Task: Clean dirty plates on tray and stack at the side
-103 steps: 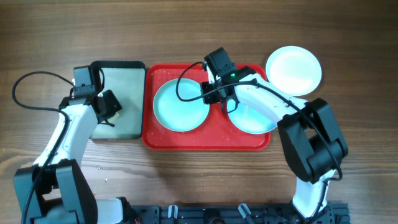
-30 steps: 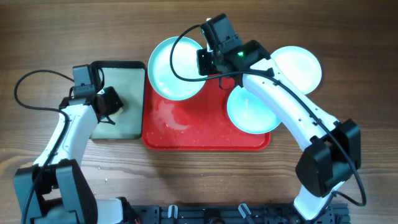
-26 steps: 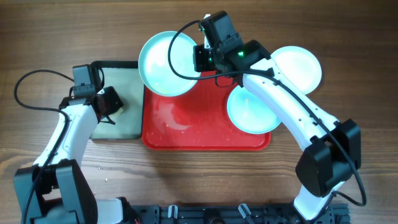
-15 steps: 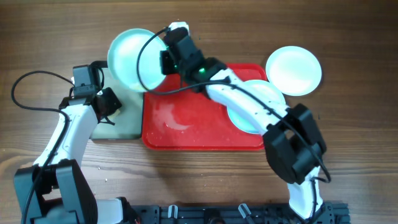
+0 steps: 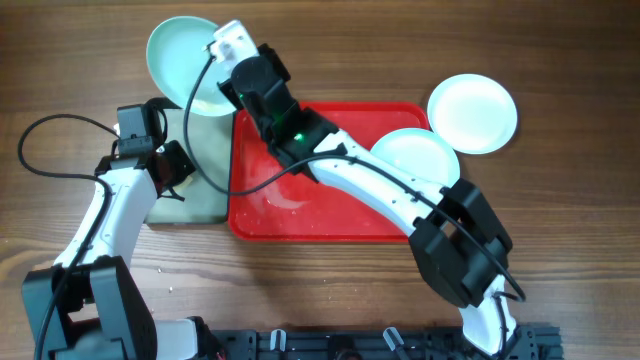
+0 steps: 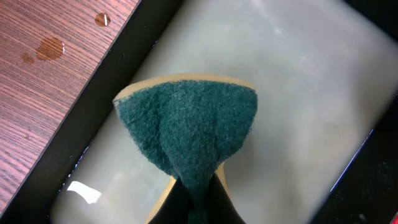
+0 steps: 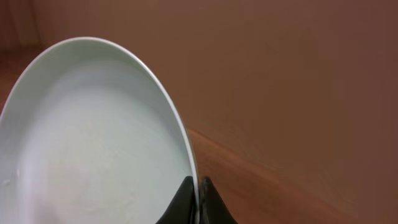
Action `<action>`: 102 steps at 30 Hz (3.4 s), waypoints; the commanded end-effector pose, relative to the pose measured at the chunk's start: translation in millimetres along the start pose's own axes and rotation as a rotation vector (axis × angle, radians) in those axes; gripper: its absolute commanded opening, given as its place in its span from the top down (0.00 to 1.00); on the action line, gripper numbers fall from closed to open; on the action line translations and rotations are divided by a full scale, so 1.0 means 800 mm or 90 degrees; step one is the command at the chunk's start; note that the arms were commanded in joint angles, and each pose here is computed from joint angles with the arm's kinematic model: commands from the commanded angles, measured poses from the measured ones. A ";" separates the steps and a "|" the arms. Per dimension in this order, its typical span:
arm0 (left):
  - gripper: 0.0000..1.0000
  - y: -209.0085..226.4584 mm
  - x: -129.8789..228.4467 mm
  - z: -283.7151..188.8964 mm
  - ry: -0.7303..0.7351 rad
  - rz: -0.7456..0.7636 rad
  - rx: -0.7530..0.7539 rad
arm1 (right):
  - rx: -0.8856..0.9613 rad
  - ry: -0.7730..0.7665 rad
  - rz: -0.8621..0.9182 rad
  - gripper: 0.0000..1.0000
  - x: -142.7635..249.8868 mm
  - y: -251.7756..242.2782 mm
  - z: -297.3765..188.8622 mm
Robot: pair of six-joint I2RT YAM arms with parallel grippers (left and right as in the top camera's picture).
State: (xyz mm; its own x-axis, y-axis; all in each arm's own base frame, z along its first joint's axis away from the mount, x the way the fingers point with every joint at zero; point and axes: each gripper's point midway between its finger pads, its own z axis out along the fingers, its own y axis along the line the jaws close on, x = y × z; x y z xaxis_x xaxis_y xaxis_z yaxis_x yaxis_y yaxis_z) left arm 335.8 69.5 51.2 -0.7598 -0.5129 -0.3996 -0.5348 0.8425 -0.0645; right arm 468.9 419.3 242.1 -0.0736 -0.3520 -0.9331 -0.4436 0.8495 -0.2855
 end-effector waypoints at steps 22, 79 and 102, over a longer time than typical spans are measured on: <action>0.96 0.005 -0.004 -0.006 -0.013 -0.012 -0.007 | 0.046 -0.125 -0.423 0.95 -0.071 0.037 -0.023; 0.96 0.005 -0.004 -0.006 -0.013 -0.012 -0.007 | 0.055 -0.144 -0.410 0.96 -0.081 0.037 -0.026; 0.96 0.005 -0.004 -0.006 -0.013 -0.012 -0.007 | -0.006 0.041 -0.001 0.96 0.016 0.033 -0.010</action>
State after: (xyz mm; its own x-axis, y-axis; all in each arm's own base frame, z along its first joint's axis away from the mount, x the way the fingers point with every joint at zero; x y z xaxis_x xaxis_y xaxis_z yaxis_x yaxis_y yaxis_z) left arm 334.9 69.4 50.8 -0.7610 -0.5134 -0.3965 -0.5355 0.8422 -0.0628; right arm 443.6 446.1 256.6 0.1442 -0.6114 -0.7781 -0.4200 0.6742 -0.6075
